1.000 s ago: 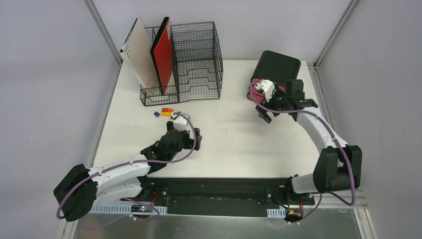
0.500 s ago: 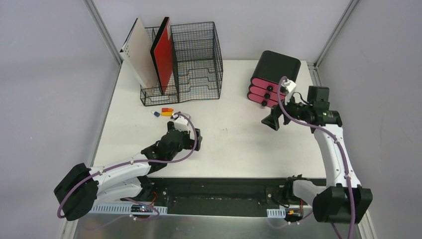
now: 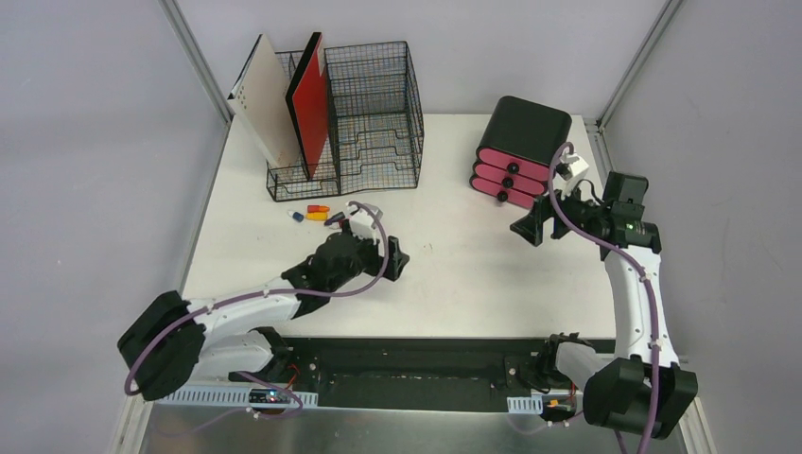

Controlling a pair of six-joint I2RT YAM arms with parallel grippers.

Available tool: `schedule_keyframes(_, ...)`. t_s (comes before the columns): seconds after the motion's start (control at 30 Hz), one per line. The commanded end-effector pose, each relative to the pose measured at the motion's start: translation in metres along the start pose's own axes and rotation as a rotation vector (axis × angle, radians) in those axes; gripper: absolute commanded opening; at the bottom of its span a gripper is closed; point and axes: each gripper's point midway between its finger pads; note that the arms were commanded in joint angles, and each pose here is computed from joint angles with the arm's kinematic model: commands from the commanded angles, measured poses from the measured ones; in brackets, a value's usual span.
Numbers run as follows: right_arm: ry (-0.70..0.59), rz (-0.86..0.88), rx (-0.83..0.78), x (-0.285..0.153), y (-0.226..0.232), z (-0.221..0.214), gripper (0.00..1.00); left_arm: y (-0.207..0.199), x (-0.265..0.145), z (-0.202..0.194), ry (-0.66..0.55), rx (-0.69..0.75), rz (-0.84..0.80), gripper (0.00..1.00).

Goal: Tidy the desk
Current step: Open the drawer in the storage box.

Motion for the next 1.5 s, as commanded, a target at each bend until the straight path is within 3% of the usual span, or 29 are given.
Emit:
schedule_keyframes(0.0, -0.068, -0.019, -0.03, -0.008, 0.0, 0.017, 0.99, -0.043, 0.027, 0.053, -0.096, -0.084, -0.159, 0.99)
schedule_keyframes(0.33, -0.087, -0.084, -0.003, -0.012, -0.014, 0.021, 0.99, -0.103, 0.126, 0.073, -0.045, -0.091, -0.108, 0.95)
schedule_keyframes(0.63, -0.109, -0.107, 0.049, -0.014, -0.022, 0.025, 0.99, -0.121, 0.202, 0.096, -0.174, -0.262, -0.069, 0.9)
schedule_keyframes(0.8, -0.131, -0.117, 0.052, -0.018, -0.022, 0.028, 0.99, -0.117, 0.235, 0.101, -0.211, -0.365, -0.025, 0.89)
schedule_keyframes(1.13, -0.141, -0.112, 0.056, -0.019, -0.021, 0.029, 0.99, -0.101, 0.285, 0.094, -0.194, -0.597, -0.036, 0.73)
schedule_keyframes(1.47, -0.142, -0.112, 0.055, -0.019, -0.022, 0.029, 0.99, -0.099, 0.317, 0.083, -0.172, -0.655, -0.077, 0.62)
Point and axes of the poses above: each gripper's point midway between its finger pads, its own x axis out along the fingers, its own y axis along the line the jaws close on, z = x × y, and after that the axes turned 15 degrees about x, right-handed
